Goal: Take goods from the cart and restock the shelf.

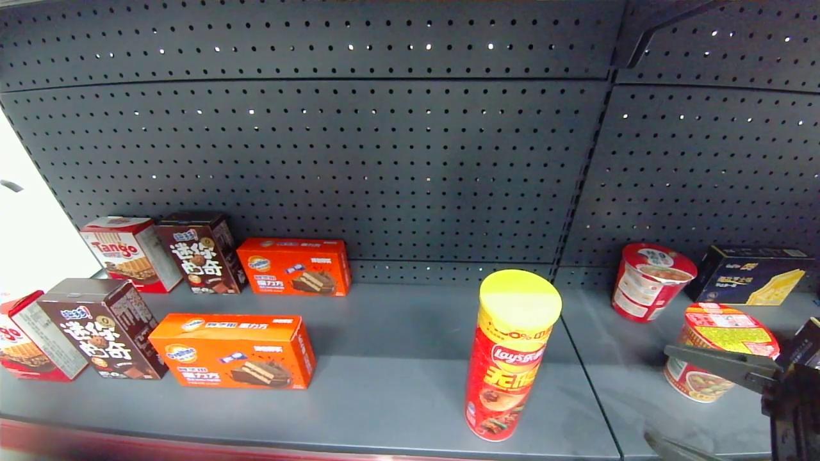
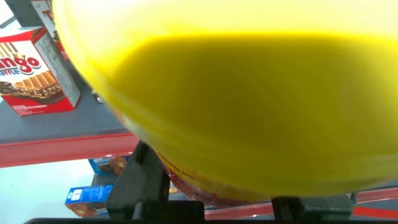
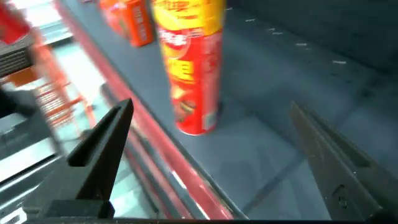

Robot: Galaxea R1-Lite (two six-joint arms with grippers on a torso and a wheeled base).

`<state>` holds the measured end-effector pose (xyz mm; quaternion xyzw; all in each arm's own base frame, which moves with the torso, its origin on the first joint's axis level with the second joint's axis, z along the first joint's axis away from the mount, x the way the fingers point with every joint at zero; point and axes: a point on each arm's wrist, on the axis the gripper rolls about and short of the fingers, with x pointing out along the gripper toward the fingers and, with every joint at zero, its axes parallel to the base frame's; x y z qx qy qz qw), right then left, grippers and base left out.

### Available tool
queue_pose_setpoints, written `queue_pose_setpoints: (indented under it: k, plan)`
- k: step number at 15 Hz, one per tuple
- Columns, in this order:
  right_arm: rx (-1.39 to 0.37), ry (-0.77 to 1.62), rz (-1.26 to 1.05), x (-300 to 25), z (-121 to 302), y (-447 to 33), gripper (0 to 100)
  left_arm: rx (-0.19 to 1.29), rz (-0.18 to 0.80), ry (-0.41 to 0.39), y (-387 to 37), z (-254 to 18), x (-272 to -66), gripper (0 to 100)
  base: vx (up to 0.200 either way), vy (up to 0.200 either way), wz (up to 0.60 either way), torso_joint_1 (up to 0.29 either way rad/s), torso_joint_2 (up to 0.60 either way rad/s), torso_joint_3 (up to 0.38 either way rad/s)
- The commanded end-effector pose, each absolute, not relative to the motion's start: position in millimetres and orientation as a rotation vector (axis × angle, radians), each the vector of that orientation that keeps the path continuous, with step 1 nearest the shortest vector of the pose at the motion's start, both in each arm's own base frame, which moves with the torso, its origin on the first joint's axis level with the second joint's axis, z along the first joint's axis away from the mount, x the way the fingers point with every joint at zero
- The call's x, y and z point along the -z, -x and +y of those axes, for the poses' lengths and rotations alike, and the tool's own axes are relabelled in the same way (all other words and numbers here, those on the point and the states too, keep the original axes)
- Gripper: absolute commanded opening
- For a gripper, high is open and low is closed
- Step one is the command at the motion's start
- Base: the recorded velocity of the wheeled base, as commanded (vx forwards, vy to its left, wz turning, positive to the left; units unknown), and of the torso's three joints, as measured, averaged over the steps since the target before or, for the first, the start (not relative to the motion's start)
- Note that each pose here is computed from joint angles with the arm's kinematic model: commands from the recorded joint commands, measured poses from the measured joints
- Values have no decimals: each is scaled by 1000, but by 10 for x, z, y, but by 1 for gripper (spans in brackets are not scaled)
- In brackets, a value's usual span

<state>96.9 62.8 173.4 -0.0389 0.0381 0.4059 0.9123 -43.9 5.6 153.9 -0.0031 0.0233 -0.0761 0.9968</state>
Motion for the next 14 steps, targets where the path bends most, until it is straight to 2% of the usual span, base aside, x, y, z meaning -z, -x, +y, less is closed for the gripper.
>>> queue_pose_setpoints:
  k: [1,5,8,14]
  plan:
    - [-768,67,1,-1825,514,-834,100,150,35,9,464,59,-1501,0,0,0,0,0,0,0]
    - [-656,47,-27,-1839,382,-771,100,145,33,12,469,60,-1468,0,0,0,0,0,0,0]
    - [-475,47,-27,-1806,260,-657,100,145,39,11,459,59,-1448,0,0,0,0,0,0,0]
    - [-347,1,-3,-1526,79,-219,100,144,36,12,464,60,-1458,0,0,0,0,0,0,0]
